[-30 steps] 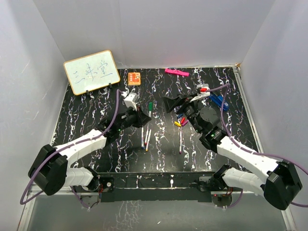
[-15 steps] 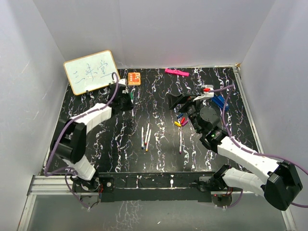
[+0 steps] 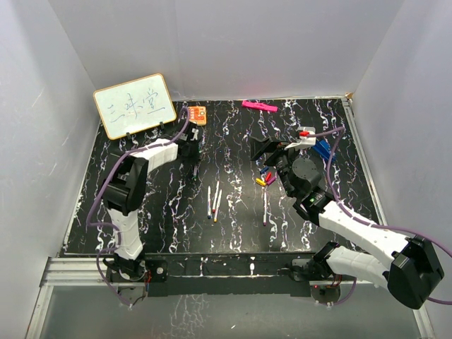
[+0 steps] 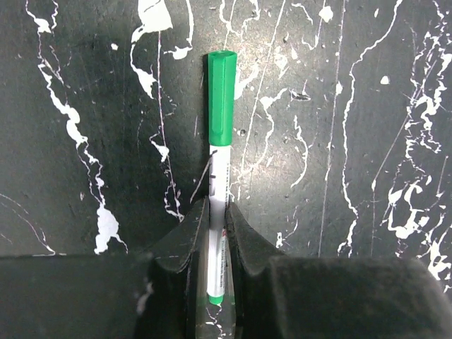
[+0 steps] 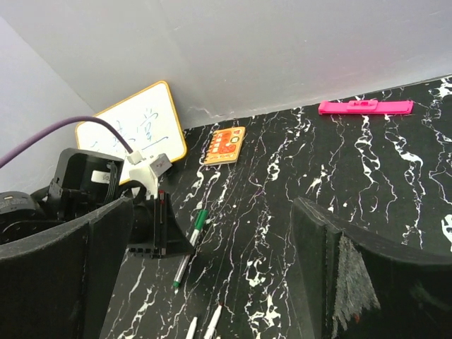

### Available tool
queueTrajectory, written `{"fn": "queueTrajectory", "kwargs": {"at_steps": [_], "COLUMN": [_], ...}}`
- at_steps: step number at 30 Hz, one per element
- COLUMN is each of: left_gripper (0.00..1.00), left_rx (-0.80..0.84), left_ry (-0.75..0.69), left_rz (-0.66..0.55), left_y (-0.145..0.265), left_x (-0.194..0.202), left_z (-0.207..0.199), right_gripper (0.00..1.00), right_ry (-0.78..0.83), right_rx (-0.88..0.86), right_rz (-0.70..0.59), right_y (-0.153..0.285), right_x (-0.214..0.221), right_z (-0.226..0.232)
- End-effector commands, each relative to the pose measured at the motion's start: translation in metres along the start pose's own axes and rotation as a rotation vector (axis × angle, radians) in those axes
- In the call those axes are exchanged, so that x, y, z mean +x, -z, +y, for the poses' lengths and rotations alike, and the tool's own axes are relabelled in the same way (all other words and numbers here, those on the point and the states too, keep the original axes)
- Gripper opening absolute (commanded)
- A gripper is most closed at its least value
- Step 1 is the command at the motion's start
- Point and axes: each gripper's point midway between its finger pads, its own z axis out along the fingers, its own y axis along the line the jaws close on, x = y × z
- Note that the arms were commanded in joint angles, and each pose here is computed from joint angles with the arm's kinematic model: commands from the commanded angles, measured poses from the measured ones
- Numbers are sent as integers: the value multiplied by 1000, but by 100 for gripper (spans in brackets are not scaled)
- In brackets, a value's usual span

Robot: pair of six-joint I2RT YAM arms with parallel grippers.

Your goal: Insert the pens into the pen caps

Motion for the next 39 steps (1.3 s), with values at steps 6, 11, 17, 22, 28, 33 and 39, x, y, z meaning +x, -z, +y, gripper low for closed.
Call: {"fn": "queueTrajectory", "kwargs": {"at_steps": [6,11,17,22,28,33,39], "left_gripper": [25,50,51,51,49,49,48], "left_rx": [-49,-52,-46,-10,93,83,9], "left_ry": [-46,-40,-40,-35,-34,-96,-167], "left_rz": [56,50,11,-31,-24,29,139], "left_y": [-7,-5,10,33,65,88,105], "left_x": [0,-2,-13,-21,-2,36,84], "left_z": [6,6,4,-3,-16,-23,-27], "right_gripper": [92,92,92,91,84,57,41], "right_ry": [26,45,49,53,65,28,-14], "right_rx": [33,30,72,156,301,360,392], "right_rz": [-41,-29,-26,-32,-6,2,33], "right_y": [1,-1,-3,-3,-4,-2,-5], "right_x": [-10,-6,-3,-5,5,13,19], "right_z": [-7,-7,-15,-29,-54,-71,-90]}}
